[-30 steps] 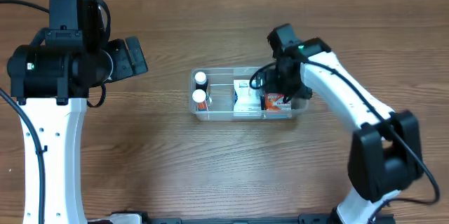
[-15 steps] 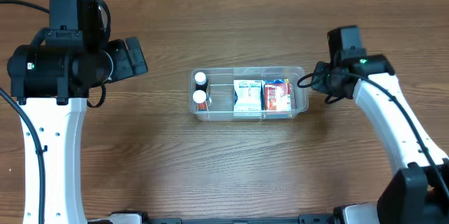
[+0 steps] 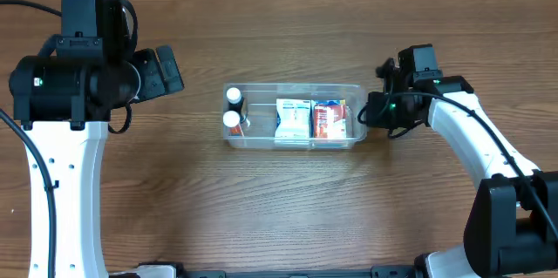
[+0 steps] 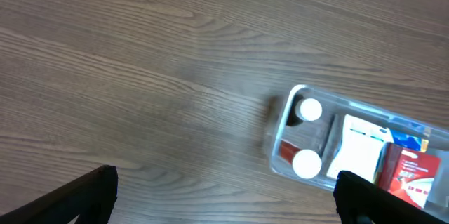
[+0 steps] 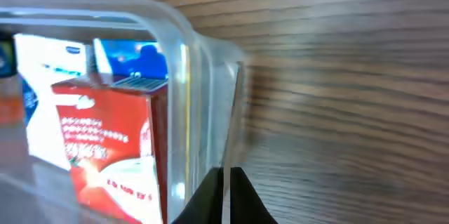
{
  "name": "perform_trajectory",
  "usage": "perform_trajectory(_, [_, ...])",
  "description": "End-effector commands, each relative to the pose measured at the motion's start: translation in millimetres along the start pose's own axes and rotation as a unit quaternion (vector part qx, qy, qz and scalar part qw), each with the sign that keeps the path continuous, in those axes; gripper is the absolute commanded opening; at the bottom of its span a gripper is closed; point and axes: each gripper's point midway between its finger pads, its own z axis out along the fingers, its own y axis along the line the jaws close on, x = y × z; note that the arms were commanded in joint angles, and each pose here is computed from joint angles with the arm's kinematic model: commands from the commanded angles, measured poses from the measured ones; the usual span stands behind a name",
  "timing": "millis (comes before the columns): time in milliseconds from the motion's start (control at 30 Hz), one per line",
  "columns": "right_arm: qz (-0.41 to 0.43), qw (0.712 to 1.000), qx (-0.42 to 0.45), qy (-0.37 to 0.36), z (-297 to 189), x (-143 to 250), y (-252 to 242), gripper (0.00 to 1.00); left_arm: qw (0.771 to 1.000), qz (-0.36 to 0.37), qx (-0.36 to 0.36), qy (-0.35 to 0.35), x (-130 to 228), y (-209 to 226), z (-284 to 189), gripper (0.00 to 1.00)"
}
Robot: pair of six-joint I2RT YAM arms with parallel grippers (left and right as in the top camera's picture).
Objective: Pack container
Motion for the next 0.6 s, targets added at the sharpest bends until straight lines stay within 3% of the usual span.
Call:
perform_trajectory(0, [-0.029,0.998,-0.056,0.003,-0.2,1.0,20.3,0.07,1.000,0.008,0.004,-0.001,-1.8,-0.8,-0.4,1.00])
perform_trajectory(167, [-0.033,0.998,-0.055,-0.013,-0.3,-7.0,20.4,0.07,1.000,0.008,0.004,-0.001,-1.8,-0.7,-0.3,1.00])
perform_trajectory(333, [-0.015,0.996,0.026,-0.079,-15.7,-46.2,0.3,0.24,1.000,0.008,0.005,-0.006,-4.1,-1.5,-0.4,1.00])
perform_trajectory(400, [0.006,0.988,0.089,-0.124,-39.3,-73.3,-13.1,0.41,0.999,0.032,0.010,-0.020,-10.9,-4.0,-0.6,1.00])
perform_trajectory(433, [0.000,0.983,0.101,-0.157,-63.5,-95.5,-7.3,0.60,0.998,0.042,0.014,-0.036,-19.2,-6.9,-0.1,1.00])
perform_trajectory(467, [-0.005,0.980,0.097,-0.176,-78.2,-107.8,0.1,1.00,0.998,0.048,0.017,-0.043,-23.8,-8.9,1.2,1.00])
perform_trajectory(567, [-0.017,0.971,0.085,-0.223,-113.7,-134.6,18.1,1.00,0.996,0.079,0.012,-0.047,-36.1,-12.1,17.6,1.00])
